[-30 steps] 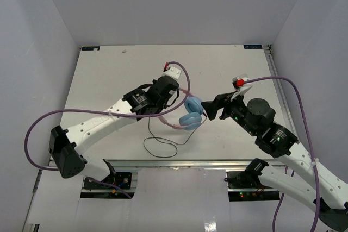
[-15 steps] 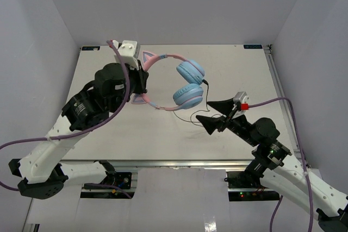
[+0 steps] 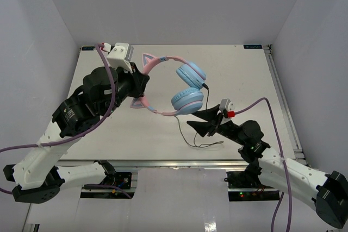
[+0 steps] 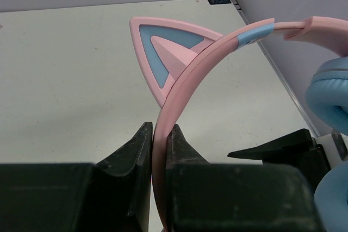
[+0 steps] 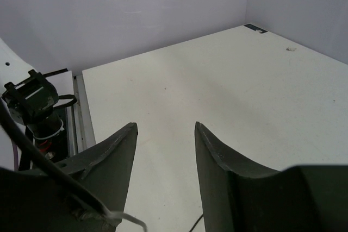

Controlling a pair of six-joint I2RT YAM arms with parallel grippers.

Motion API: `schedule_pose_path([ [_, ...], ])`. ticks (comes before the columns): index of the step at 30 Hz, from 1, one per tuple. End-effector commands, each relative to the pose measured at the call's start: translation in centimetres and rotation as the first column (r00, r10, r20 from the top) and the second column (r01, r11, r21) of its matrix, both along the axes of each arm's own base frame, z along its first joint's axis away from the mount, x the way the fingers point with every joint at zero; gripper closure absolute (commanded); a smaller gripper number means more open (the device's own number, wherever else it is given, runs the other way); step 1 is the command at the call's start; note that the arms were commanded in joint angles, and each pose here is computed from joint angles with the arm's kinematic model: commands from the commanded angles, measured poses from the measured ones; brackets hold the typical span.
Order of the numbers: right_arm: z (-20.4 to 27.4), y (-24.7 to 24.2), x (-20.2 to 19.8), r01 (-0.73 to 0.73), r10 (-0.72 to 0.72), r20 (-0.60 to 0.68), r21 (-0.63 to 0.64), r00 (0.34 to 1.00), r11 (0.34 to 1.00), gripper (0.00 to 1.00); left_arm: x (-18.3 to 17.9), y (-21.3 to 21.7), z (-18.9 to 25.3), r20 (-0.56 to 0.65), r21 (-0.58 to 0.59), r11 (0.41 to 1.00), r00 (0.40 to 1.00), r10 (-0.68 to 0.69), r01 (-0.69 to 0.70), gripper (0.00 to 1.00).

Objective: Wrap the headphones

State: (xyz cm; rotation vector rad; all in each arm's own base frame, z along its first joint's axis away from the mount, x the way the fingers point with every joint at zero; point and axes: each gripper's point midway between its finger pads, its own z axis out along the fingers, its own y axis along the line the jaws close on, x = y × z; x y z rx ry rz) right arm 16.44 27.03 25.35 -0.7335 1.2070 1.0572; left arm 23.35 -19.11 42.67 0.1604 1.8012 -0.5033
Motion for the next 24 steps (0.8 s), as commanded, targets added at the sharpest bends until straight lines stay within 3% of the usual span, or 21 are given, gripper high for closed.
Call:
schedule_pose_path([
  [1, 2.0, 0.0, -0.8, -0.034, 0.025, 0.090, 0.092, 0.996, 0.995, 0.51, -2.1, 0.4, 4.7, 0.081, -0.198, 0.978, 0.995, -0.055, 0.071, 1.00],
  [9, -0.4, 0.4, -2.1, -0.110, 0.106, 0.049, 0.094, 0.993, 0.989, 0.63, -3.4, 1.8, 6.4, 0.120, -0.255, 0.964, 0.991, -0.053, 0.082, 1.00],
  [24, -4.0, 3.1, -4.8, -0.262, 0.264, -0.035, 0.060, 0.964, 0.963, 0.63, -2.5, 1.6, 4.6, 0.101, -0.260, 0.965, 0.995, -0.015, 0.041, 1.00],
])
